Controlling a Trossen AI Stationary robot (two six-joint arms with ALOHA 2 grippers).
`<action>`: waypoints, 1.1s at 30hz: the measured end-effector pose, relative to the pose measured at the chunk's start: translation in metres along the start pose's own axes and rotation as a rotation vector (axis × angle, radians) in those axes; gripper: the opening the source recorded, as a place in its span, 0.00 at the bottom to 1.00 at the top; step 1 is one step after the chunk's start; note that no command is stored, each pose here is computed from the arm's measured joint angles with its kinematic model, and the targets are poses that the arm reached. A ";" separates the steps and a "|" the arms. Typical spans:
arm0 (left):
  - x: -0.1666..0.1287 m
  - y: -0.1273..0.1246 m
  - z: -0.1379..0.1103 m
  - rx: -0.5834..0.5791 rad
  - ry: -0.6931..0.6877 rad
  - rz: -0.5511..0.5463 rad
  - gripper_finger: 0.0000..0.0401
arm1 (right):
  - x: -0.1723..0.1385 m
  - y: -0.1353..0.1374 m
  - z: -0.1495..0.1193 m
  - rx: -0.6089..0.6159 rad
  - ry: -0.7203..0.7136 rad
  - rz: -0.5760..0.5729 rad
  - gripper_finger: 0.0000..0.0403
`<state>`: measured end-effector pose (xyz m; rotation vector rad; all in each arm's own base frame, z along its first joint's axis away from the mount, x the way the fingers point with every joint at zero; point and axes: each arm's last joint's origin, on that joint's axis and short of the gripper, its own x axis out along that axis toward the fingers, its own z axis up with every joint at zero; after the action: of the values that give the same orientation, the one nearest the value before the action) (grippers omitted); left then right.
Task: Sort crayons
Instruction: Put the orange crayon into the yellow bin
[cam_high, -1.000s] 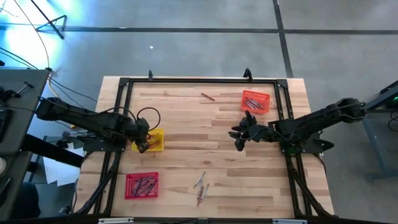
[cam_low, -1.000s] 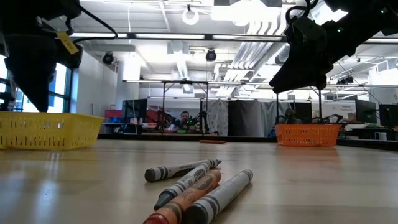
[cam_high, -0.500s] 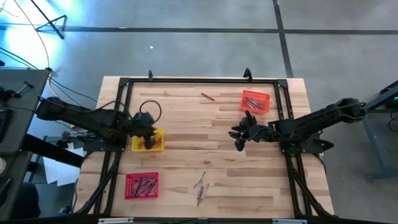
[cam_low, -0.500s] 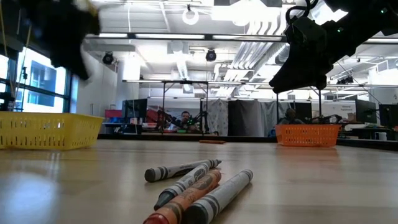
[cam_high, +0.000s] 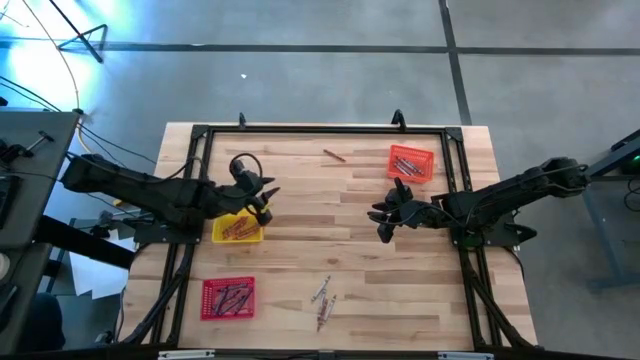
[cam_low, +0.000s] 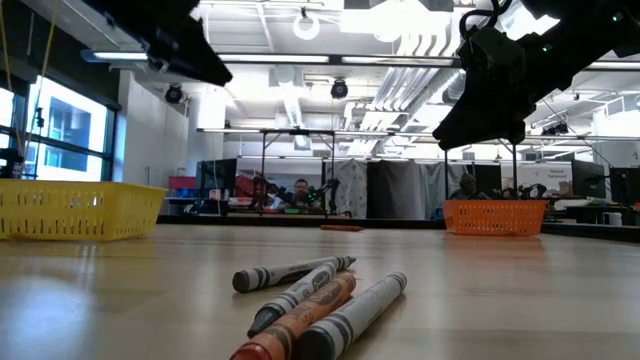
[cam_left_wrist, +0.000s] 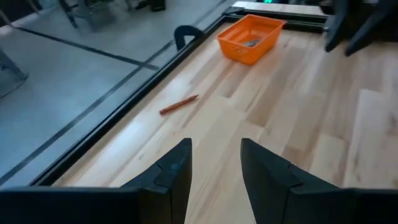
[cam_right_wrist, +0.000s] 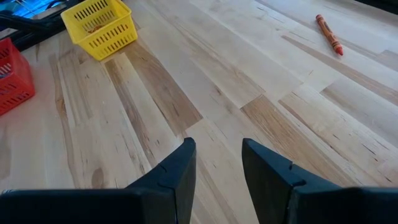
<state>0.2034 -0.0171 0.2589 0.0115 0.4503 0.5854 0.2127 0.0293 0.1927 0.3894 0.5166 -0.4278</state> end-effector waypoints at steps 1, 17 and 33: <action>0.002 -0.001 -0.001 0.002 0.002 0.011 0.30 | 0.000 0.000 0.000 0.000 0.000 0.000 0.31; 0.024 -0.011 -0.008 0.010 0.039 0.053 0.30 | 0.000 0.000 0.002 0.008 -0.023 -0.008 0.31; 0.026 -0.010 -0.004 -0.039 0.002 0.086 0.30 | 0.010 -0.019 0.025 0.054 -0.138 -0.071 0.31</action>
<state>0.2265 -0.0119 0.2433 -0.0068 0.4417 0.6789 0.2211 -0.0006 0.2027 0.3913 0.3857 -0.5344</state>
